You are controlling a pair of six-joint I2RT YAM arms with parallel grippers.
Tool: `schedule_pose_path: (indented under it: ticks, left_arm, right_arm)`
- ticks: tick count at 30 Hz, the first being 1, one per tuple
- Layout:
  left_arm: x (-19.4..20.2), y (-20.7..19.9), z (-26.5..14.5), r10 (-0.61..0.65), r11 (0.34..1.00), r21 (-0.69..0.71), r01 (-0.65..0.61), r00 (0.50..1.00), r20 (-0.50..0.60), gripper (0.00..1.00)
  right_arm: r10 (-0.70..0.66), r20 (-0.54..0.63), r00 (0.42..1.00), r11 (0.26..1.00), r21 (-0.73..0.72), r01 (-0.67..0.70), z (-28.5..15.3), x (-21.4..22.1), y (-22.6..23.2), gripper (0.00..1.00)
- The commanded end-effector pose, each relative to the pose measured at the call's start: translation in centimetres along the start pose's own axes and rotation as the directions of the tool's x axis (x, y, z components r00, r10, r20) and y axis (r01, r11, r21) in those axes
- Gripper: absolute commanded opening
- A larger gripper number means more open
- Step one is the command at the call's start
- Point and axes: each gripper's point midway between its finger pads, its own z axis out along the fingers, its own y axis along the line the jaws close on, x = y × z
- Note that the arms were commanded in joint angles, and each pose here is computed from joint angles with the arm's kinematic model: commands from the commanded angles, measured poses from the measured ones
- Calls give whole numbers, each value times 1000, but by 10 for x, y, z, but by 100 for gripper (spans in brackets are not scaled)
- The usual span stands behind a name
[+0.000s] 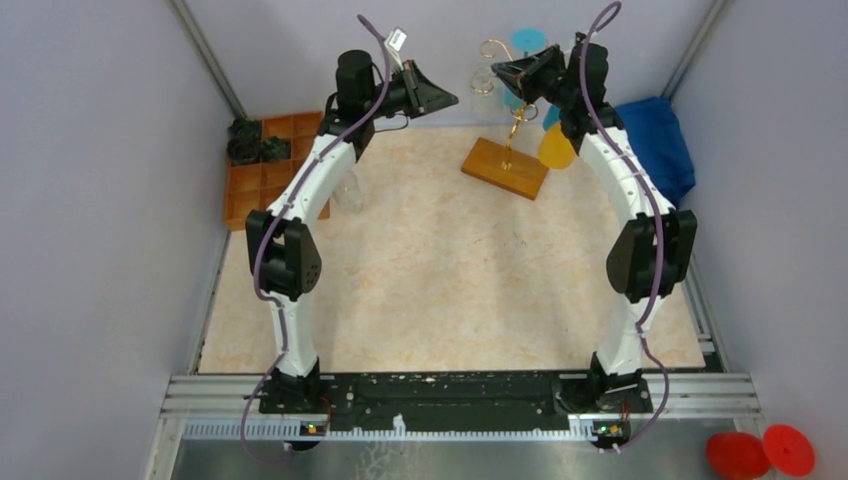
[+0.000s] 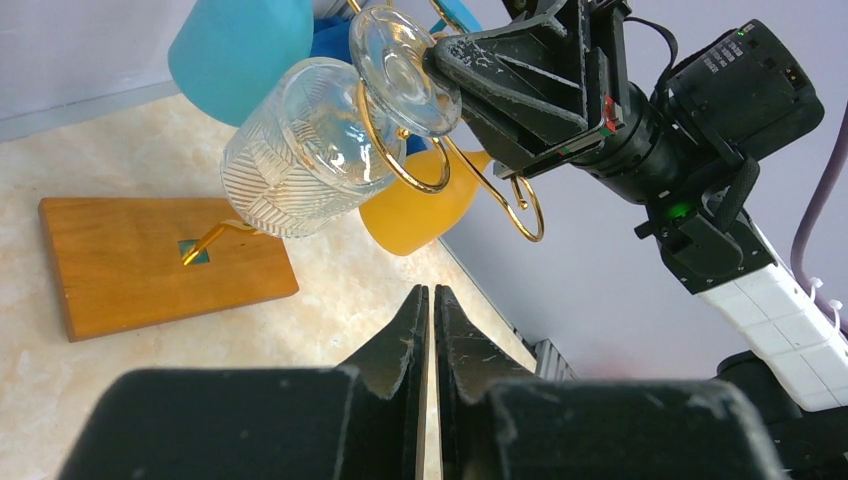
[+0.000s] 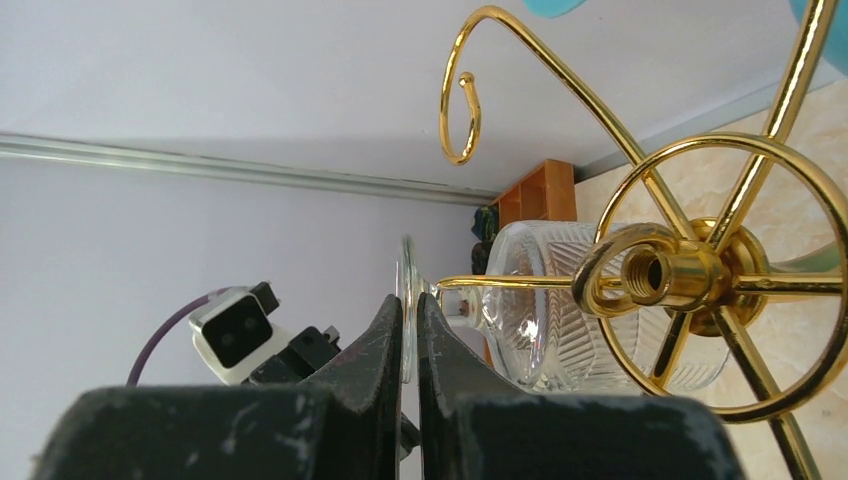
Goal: Take the wine glass off the wine glass rack
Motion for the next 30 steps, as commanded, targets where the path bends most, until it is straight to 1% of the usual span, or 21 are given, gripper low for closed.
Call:
schedule_pose_path:
  ticks: [1,8,11,14,15,18,19,21,26,30]
  left_arm:
    - [-5,-18,-7,27,999,26,-27,1000,4,10]
    - [-3,-16,-6,18,999,27,-18,1000,0,10]
    - [-2,-15,-6,18,999,26,-18,1000,-1,10]
    - [-2,-15,-5,14,999,31,-14,1000,-3,10]
    - [-2,-15,-5,12,999,35,-12,1000,-5,10]
    - [-1,-15,-5,11,999,38,-11,1000,-7,9]
    - [-1,-14,-5,11,999,37,-11,1000,-8,9]
    - [-1,-14,-5,11,999,38,-10,1000,-9,9]
    - [0,-12,-5,9,999,36,-8,1000,-14,9]
    - [2,-11,-6,3,999,37,-3,1000,-20,9]
  right_arm:
    - [-94,79,992,963,-244,110,-45,-15,105,0]
    - [-70,42,997,970,-230,78,-35,-13,99,0]
    - [-48,23,999,965,-256,53,-35,-11,107,0]
    - [-65,24,998,967,-245,68,-32,-15,116,0]
    - [-56,8,998,978,-201,57,-29,-13,108,0]
    - [-109,-18,994,984,-140,105,-21,-14,105,0]
    - [-121,-22,992,983,-142,116,-21,-14,110,0]
    - [-109,-51,993,987,-122,102,-15,-10,101,0]
    - [-122,-42,992,987,-108,117,-13,-9,94,0]
    - [-134,-72,988,989,-71,129,-9,-2,81,0]
